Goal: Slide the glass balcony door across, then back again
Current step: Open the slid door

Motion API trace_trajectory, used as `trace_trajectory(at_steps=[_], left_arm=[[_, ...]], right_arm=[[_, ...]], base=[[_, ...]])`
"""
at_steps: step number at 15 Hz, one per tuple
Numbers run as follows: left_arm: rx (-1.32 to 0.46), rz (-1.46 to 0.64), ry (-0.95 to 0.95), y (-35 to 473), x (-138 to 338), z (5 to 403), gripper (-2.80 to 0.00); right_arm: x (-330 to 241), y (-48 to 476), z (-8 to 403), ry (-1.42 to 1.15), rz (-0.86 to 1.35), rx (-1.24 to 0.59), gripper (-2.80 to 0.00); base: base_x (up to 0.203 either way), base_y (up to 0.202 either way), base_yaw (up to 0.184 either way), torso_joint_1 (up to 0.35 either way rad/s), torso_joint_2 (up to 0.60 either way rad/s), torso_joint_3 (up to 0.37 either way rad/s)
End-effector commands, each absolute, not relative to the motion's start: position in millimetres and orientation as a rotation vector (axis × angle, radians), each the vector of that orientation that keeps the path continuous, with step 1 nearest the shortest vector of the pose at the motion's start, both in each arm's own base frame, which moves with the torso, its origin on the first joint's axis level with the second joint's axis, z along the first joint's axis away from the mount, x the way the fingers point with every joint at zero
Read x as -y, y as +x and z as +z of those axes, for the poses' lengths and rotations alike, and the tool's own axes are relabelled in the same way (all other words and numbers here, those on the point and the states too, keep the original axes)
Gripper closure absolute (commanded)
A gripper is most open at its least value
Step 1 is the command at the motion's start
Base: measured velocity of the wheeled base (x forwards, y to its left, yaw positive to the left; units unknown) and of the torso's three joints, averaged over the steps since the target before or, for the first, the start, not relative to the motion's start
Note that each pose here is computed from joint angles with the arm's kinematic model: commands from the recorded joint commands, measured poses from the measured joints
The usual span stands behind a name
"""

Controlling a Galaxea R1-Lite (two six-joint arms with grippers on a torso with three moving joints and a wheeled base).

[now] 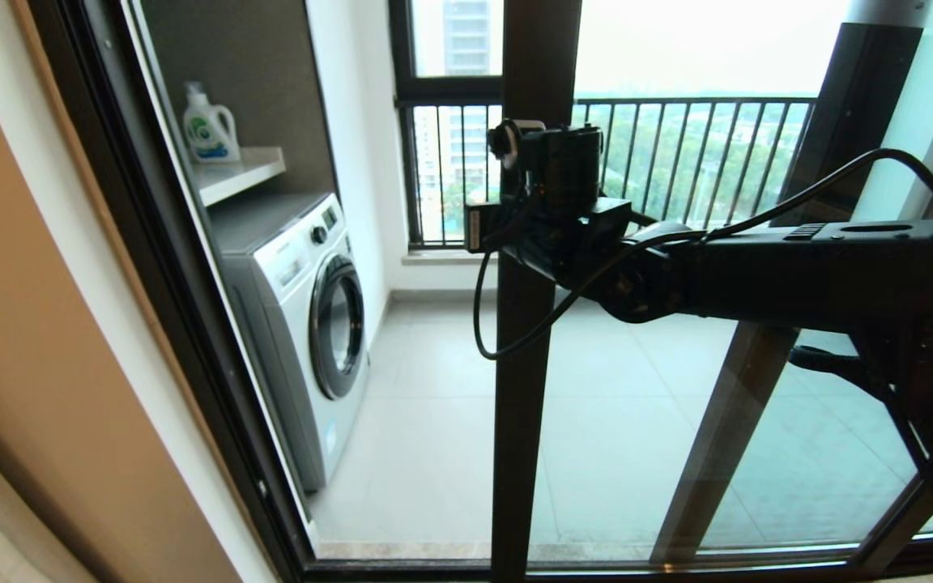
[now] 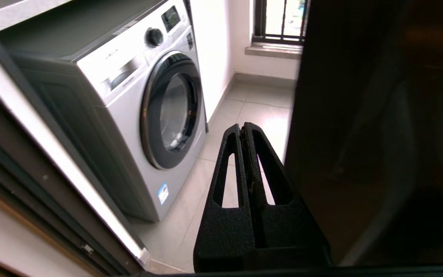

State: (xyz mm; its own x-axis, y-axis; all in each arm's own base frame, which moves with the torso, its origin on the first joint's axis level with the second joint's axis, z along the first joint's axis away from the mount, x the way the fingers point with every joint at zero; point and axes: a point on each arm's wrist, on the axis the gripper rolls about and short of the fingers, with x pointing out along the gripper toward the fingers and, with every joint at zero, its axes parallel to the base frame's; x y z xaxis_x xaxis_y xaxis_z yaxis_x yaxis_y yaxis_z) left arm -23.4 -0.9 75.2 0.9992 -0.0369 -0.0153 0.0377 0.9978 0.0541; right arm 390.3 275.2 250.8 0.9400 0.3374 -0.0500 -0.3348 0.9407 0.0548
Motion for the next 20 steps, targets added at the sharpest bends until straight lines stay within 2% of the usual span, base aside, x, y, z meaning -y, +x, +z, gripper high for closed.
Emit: trace_trajectory(at_steps=[1, 11, 20], left_arm=[[-0.017, -0.037, 0.055, -23.2, 0.9, 75.3, 0.00], [-0.017, -0.037, 0.055, -23.2, 0.9, 75.3, 0.00], [-0.017, -0.037, 0.055, -23.2, 0.9, 75.3, 0.00]], right_arm=[[-264.4, 400.2, 248.2, 0.049, 0.310, -0.055, 0.00], [-227.1, 407.7, 267.2, 0.075, 0.210, -0.007, 0.00], [-185.1, 415.4, 258.5, 0.066, 0.125, -0.031, 0.00]], base=[[0.000, 0.000, 0.000, 0.000, 0.00, 0.000], [0.000, 0.000, 0.000, 0.000, 0.00, 0.000], [0.000, 0.000, 0.000, 0.000, 0.00, 0.000]])
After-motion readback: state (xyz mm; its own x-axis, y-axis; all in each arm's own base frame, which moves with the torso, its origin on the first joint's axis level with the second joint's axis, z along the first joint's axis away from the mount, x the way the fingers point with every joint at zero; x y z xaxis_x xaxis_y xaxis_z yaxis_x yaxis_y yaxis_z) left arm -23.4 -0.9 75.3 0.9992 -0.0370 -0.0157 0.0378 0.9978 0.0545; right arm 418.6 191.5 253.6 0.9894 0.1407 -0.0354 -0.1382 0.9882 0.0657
